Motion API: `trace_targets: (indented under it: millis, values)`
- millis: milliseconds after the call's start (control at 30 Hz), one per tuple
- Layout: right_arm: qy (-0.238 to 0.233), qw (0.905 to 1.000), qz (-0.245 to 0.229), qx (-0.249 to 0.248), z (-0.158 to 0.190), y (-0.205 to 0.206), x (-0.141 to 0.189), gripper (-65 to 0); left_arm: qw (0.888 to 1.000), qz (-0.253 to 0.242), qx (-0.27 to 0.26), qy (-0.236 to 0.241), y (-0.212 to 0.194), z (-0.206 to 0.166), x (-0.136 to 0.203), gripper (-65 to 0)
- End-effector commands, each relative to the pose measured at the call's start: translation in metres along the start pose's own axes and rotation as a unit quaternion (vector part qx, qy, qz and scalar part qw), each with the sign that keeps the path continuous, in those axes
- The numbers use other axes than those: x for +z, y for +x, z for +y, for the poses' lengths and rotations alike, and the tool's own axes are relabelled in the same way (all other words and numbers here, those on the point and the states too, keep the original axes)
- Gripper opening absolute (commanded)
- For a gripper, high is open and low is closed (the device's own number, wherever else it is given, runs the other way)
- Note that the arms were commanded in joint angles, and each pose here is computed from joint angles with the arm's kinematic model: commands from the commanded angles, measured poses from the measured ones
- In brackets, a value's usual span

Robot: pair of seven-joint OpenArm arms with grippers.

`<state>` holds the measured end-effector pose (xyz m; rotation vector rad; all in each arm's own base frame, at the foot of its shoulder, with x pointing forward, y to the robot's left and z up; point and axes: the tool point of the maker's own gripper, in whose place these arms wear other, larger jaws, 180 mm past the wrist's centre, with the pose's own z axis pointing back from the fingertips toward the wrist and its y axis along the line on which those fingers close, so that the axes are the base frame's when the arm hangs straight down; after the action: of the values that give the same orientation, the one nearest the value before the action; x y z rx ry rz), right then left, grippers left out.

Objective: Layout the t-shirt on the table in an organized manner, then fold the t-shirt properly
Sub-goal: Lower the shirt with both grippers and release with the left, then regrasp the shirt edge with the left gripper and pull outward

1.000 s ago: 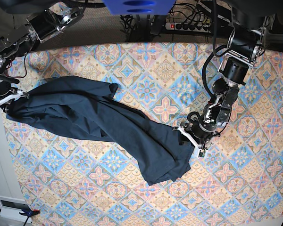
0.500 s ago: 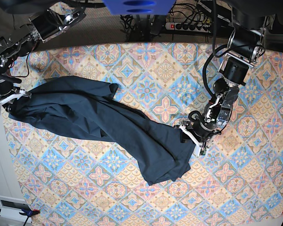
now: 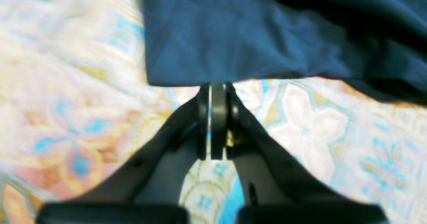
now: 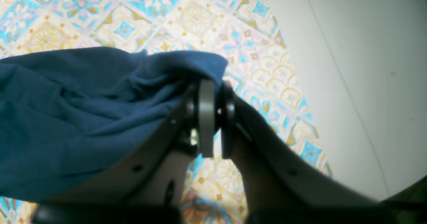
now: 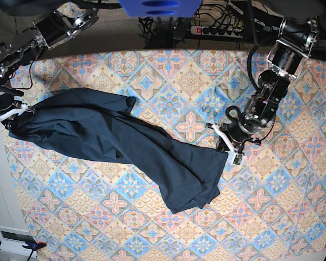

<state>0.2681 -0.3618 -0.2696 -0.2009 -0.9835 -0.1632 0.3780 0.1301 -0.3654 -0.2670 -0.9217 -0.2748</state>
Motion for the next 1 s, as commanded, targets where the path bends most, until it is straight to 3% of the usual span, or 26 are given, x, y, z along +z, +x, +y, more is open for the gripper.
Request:
trace_targets:
  millis: [0,133,233,433,600,700,967]
  values:
    - [-0.004,0.9994,-0.035,0.006,-0.004,0.021,0.003,-64.8,0.998,-0.056,-0.009,0.001,0.034,0.003,0.016,-65.0]
    - [-0.003,0.9995,-0.032,0.004,-0.004,0.019,0.002,-64.8,0.994,-0.104,0.004,0.023,0.048,0.016,0.063,-65.0]
    - [0.003,0.9997,-0.022,-0.004,-0.003,0.011,-0.003,-64.8,0.992,-0.115,0.021,0.052,0.045,0.036,0.079,-65.0]
    - [0.01,0.9998,-0.017,-0.009,0.0,0.007,-0.006,-64.8,0.989,-0.089,0.085,0.084,0.028,0.064,0.04,-64.1]
    - [0.009,0.9998,-0.019,-0.008,0.0,0.009,-0.005,-64.8,0.994,-0.061,0.06,0.065,0.035,0.053,0.004,-38.6]
    - [0.008,0.9998,-0.019,-0.007,0.0,0.009,-0.004,-64.8,0.997,-0.044,0.041,0.056,0.036,0.047,-0.01,-26.7]
    - [0.008,0.9998,-0.017,-0.007,0.0,0.007,-0.004,-64.8,0.995,-0.023,0.071,0.069,0.038,0.055,-0.044,-27.3]
